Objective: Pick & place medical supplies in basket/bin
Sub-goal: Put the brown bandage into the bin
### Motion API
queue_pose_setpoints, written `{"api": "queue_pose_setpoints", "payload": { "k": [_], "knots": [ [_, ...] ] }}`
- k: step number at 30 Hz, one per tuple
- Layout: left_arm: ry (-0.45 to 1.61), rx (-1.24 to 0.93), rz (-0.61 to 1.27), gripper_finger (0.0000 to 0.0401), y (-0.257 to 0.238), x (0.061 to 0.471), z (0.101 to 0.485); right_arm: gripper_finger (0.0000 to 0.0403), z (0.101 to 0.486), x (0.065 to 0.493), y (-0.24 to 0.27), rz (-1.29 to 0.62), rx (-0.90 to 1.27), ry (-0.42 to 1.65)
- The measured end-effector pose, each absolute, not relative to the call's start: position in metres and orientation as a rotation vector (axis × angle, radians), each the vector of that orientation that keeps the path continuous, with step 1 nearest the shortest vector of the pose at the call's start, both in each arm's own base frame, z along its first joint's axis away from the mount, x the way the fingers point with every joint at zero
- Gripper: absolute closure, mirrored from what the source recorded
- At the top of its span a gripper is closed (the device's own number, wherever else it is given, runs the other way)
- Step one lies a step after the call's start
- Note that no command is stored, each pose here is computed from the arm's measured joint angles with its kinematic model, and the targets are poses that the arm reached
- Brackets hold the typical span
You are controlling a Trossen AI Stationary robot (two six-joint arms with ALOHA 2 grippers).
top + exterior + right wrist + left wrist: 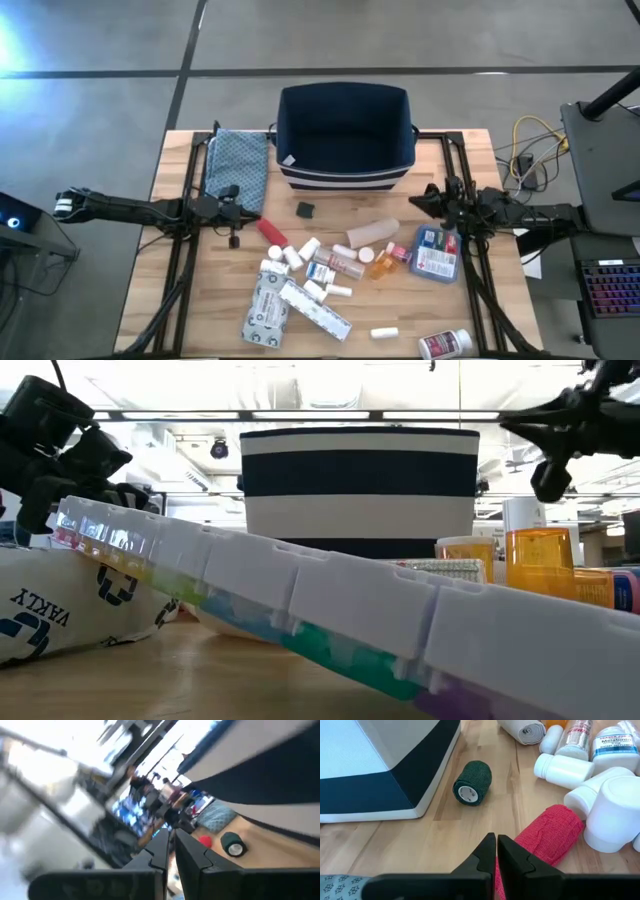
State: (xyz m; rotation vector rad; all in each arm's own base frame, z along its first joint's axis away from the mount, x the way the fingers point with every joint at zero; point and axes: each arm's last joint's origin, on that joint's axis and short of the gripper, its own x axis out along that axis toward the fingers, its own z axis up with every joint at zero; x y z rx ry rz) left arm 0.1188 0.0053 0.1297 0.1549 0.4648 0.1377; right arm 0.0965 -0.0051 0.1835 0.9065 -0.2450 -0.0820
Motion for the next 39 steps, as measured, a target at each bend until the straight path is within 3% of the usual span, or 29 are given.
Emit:
{"api": "queue_pose_setpoints", "payload": {
  "k": [4, 9, 25, 28, 32, 39],
  "knots": [
    [0.464, 0.155, 0.138, 0.0401, 0.005, 0.119, 0.130, 0.0380, 0.184, 0.096, -0.007, -0.109, 1.160, -0.305],
    [0.465, 0.155, 0.138, 0.0401, 0.005, 0.119, 0.130, 0.0380, 0.183, 0.096, -0.010, -0.190, 1.251, -0.363],
    [0.465, 0.155, 0.138, 0.0401, 0.005, 0.119, 0.130, 0.0380, 0.219, 0.104, -0.009, -0.071, 1.185, -0.648],
    [0.465, 0.155, 0.138, 0.0401, 0.005, 0.119, 0.130, 0.0380, 0.233, 0.120, -0.001, 0.029, 1.160, -0.503],
    [0.465, 0.155, 0.138, 0.0401, 0.005, 0.119, 0.130, 0.0380, 0.240, 0.148, 0.010, 0.125, 1.176, -0.149],
    [0.465, 0.155, 0.138, 0.0401, 0.005, 0.119, 0.130, 0.0380, 0.222, 0.186, 0.017, -0.061, 1.270, 0.465]
  ]
}}
